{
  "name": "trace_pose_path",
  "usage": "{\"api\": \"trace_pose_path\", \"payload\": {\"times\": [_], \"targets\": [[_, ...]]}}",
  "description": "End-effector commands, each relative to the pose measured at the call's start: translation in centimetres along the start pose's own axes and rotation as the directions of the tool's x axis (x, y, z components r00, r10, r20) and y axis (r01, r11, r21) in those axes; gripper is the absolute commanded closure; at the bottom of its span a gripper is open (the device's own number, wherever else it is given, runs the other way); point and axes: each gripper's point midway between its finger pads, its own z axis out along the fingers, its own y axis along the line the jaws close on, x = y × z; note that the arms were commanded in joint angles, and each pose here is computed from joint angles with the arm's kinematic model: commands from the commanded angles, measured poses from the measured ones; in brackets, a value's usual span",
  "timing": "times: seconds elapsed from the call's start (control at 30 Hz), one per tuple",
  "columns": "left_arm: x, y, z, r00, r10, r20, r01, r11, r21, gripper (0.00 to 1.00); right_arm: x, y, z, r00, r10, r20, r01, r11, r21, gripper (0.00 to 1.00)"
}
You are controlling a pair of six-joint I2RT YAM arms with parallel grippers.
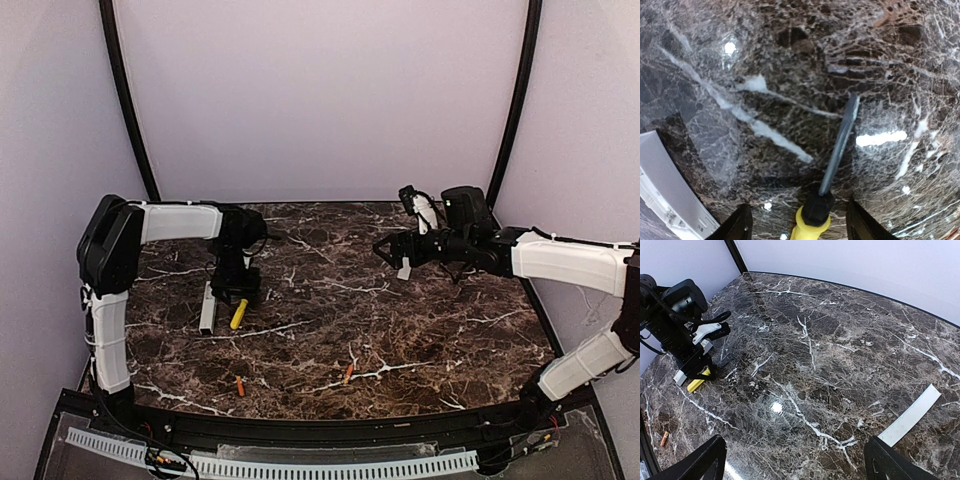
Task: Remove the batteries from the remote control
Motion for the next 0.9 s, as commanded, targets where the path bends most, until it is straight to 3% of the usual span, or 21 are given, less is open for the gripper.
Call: {"api": "trace_pose_path", "payload": {"times": [0.0, 0.13, 0.2, 0.4, 0.53, 0.63, 0.67, 0.7, 0.73, 0.77, 0.8, 0.87], "targets": [[-0.8, -0.3, -2.4, 0.996, -0.012, 0.086, 0.008, 0.999, 0.046, 0.33, -1.2, -0.1, -0.5, 0.999, -0.016, 0.037, 0.015, 1.000, 0.011, 0.05], [-2.4, -0.8, -7.2, 0.974, 0.007, 0.225, -0.028, 0.995, 0.091, 0.17, -2.8, -0.1, -1.3, 0.996, -0.046, 0.074, 0.044, 0.999, 0.031, 0.03], [-3.2, -0.2, -9.8, 0.952, 0.014, 0.306, -0.038, 0.997, 0.072, 0.04, -3.9, -0.3, -2.0, 0.992, -0.071, 0.105, 0.066, 0.996, 0.052, 0.02], [-5.3, 3.1, -16.9, 0.833, 0.056, 0.551, -0.027, 0.998, -0.061, 0.02, -6.4, -2.2, -3.8, 0.983, -0.118, 0.142, 0.092, 0.979, 0.180, 0.01], [-6.0, 6.4, -20.0, 0.733, 0.094, 0.674, 0.048, 0.981, -0.189, 0.02, -7.9, -4.3, -5.3, 0.975, -0.135, 0.176, 0.083, 0.958, 0.274, 0.01], [-6.1, 9.1, -22.6, 0.610, 0.126, 0.783, 0.142, 0.954, -0.264, 0.03, -8.9, -7.0, -6.6, 0.971, -0.140, 0.195, 0.056, 0.922, 0.384, 0.01], [-6.0, 9.6, -22.6, 0.561, 0.156, 0.813, 0.148, 0.947, -0.284, 0.03, -9.2, -8.1, -7.1, 0.970, -0.131, 0.204, 0.034, 0.908, 0.418, 0.01], [-5.3, 10.6, -20.8, 0.566, 0.188, 0.803, 0.169, 0.927, -0.336, 0.03, -9.3, -9.4, -7.6, 0.970, -0.115, 0.213, 0.007, 0.892, 0.451, 0.01], [-5.8, 10.8, -22.7, 0.482, 0.192, 0.855, 0.197, 0.927, -0.320, 0.03, -9.4, -10.3, -8.0, 0.969, -0.098, 0.225, -0.020, 0.882, 0.471, 0.01], [-5.1, 11.9, -20.9, 0.494, 0.218, 0.842, 0.219, 0.906, -0.363, 0.03, -9.3, -11.1, -8.3, 0.970, -0.083, 0.229, -0.039, 0.875, 0.483, 0.01], [-5.4, 12.2, -22.5, 0.424, 0.225, 0.877, 0.251, 0.902, -0.352, 0.03, -9.3, -11.8, -8.4, 0.971, -0.072, 0.229, -0.049, 0.876, 0.480, 0.01], [-4.9, 13.9, -21.9, 0.389, 0.239, 0.890, 0.308, 0.876, -0.370, 0.04, -8.8, -13.1, -8.4, 0.974, -0.048, 0.219, -0.066, 0.873, 0.483, 0.01]]}}
